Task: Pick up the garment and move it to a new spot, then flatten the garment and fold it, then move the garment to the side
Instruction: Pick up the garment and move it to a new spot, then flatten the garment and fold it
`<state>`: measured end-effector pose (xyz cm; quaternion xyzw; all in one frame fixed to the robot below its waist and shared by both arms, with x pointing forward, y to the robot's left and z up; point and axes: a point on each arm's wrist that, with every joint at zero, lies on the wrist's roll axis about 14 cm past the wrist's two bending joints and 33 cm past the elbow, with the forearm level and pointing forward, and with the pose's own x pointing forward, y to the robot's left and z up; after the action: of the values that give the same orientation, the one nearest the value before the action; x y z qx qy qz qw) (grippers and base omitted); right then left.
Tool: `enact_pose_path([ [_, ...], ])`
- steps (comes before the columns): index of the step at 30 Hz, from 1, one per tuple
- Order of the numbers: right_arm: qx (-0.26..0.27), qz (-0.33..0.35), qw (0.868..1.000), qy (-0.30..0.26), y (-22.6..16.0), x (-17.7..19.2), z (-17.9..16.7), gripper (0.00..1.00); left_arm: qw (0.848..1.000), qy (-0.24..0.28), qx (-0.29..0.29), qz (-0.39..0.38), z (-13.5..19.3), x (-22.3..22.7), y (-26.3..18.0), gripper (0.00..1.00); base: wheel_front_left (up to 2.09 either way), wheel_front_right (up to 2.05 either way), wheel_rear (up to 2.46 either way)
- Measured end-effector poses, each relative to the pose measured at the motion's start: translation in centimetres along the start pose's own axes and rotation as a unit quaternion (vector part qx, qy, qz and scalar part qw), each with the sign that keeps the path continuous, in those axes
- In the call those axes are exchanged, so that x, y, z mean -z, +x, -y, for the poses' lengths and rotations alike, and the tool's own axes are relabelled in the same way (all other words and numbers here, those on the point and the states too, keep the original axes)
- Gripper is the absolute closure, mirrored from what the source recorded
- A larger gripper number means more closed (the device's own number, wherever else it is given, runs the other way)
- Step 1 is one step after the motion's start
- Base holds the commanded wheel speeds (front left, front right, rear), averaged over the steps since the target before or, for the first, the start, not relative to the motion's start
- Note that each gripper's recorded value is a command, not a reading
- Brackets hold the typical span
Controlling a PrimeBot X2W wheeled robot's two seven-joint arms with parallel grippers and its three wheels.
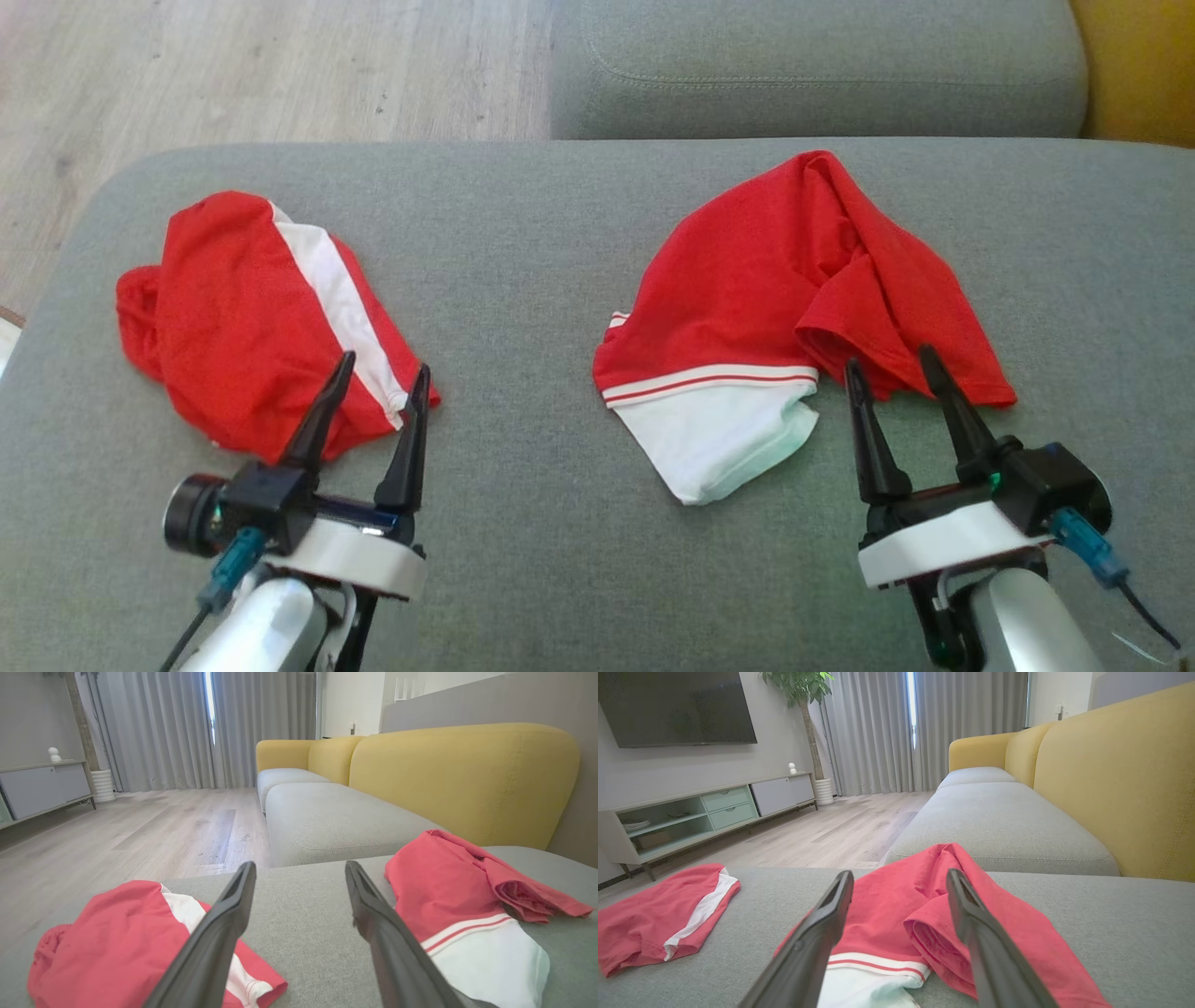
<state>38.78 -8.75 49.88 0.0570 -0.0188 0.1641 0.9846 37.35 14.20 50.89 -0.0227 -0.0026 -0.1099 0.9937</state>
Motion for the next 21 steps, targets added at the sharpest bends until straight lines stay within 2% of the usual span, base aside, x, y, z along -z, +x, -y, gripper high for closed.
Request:
enact_pose_path([
  [7,-0.001,-0.011,1.0,0.002,0.1,0.7,0.0,0.0,1.0,0.002,0.002,0.011,-0.3,-0.5,0.5,0.0,0.0,0.0,0.0],
  [14,-0.009,-0.075,0.997,0.014,0.1,4.9,-0.5,0.0,1.0,-0.005,0.003,0.002,-0.3,0.4,0.7,0.0,0.0,0.0,0.0],
  [21,-0.015,-0.15,0.987,0.049,1.8,8.7,-0.9,0.0,1.0,-0.008,-0.004,-0.02,-0.9,2.0,0.5,0.0,0.0,0.0,0.0],
])
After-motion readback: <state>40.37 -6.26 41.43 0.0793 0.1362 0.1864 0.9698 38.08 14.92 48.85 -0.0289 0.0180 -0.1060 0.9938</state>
